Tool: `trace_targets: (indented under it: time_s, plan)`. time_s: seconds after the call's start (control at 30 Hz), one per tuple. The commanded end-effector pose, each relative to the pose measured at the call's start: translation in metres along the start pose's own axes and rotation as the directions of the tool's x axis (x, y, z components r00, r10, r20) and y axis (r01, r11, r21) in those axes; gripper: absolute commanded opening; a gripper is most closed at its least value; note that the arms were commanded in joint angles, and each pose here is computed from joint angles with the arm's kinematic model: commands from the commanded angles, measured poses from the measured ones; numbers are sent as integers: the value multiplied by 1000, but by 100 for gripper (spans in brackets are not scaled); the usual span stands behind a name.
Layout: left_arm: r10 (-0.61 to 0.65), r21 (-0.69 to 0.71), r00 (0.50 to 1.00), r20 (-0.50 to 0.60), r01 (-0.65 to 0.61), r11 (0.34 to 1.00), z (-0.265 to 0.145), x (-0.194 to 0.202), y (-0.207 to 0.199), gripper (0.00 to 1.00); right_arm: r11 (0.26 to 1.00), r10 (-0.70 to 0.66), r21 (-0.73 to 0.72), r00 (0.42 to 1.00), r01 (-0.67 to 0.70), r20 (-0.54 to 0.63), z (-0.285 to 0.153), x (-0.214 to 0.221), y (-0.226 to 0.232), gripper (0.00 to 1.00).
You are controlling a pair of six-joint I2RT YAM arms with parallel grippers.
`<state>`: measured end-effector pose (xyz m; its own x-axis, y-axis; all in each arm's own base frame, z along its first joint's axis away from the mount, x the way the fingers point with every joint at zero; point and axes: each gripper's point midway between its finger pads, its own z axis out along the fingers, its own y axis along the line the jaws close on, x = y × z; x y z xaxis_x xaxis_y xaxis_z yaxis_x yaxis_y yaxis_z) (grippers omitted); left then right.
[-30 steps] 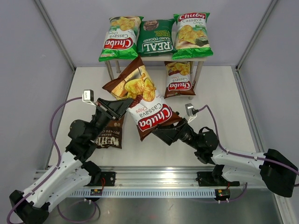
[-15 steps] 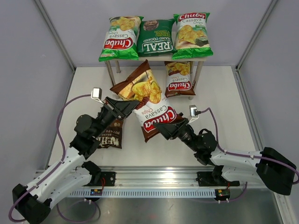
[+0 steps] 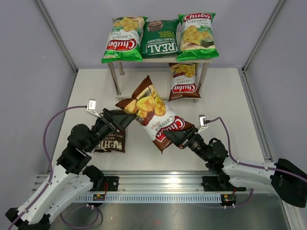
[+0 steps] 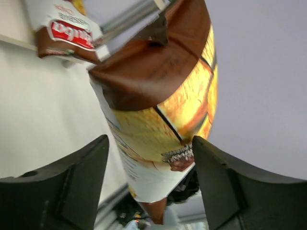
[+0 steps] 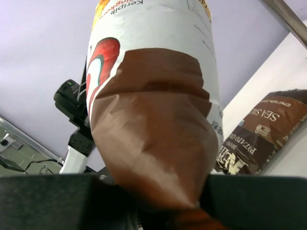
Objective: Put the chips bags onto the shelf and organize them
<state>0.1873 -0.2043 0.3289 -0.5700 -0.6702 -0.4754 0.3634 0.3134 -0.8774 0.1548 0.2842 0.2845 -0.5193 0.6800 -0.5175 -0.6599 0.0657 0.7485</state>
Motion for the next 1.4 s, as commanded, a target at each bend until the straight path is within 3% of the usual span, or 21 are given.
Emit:
trace_targets:
  time_s: [0.0, 0.03, 0.17, 0.2, 0.27, 0.4, 0.5, 0.57, 0.63, 0.83, 0.97, 1.1, 1.3, 1.37]
  plan:
    - [122, -109, 990, 67, -114, 987, -10, -19, 12, 75, 1000, 7, -11, 998, -7, 64, -1, -14, 5, 15]
    - [139, -130, 986, 96, -126, 983, -11, -27, 12, 77, 1000, 5, -4, 998, -5, 68, -2, -14, 3, 10]
    - [256, -290, 958, 128, -210, 934, -27, -50, 23, 93, 997, -4, 74, 996, -3, 87, 0, -16, -13, 13]
    - [315, -349, 945, 91, -265, 899, -34, -50, 34, 98, 995, -1, 98, 997, -7, 79, 1, -13, -19, 14]
    - [390, -428, 916, 92, -317, 846, -45, -65, 38, 99, 987, 37, 152, 994, -53, 105, 4, -14, -30, 13]
    - [544, -560, 839, -18, -460, 690, -80, -86, 41, 99, 955, 141, 235, 975, -180, 174, 11, -13, -53, 13]
    - [616, -611, 785, -57, -516, 601, -100, -98, 45, 99, 930, 199, 261, 952, -258, 232, 26, -14, -65, 13]
    - [644, -655, 765, -28, -500, 566, -116, -106, 51, 99, 921, 195, 276, 940, -274, 280, 41, -16, -75, 12]
    - [661, -669, 750, -13, -498, 552, -124, -106, 61, 99, 916, 231, 234, 906, -325, 356, 57, -28, -72, 13]
    - [672, -694, 741, 8, -479, 537, -129, -98, 89, 99, 860, 202, 257, 758, -440, 620, 96, -50, -121, 11]
    - [680, -700, 732, 33, -469, 539, -137, -101, 87, 99, 836, 122, 286, 668, -468, 734, 117, -50, -160, 10]
    - [684, -685, 726, 72, -462, 563, -144, -102, 83, 99, 844, 42, 303, 618, -442, 785, 148, -59, -174, 9]
    - [691, -648, 718, 84, -488, 585, -142, -99, 77, 99, 842, 7, 326, 612, -430, 791, 178, -67, -222, 8]
    - [693, -633, 718, 75, -503, 589, -139, -97, 75, 99, 820, -26, 391, 655, -418, 755, 183, -61, -246, 8]
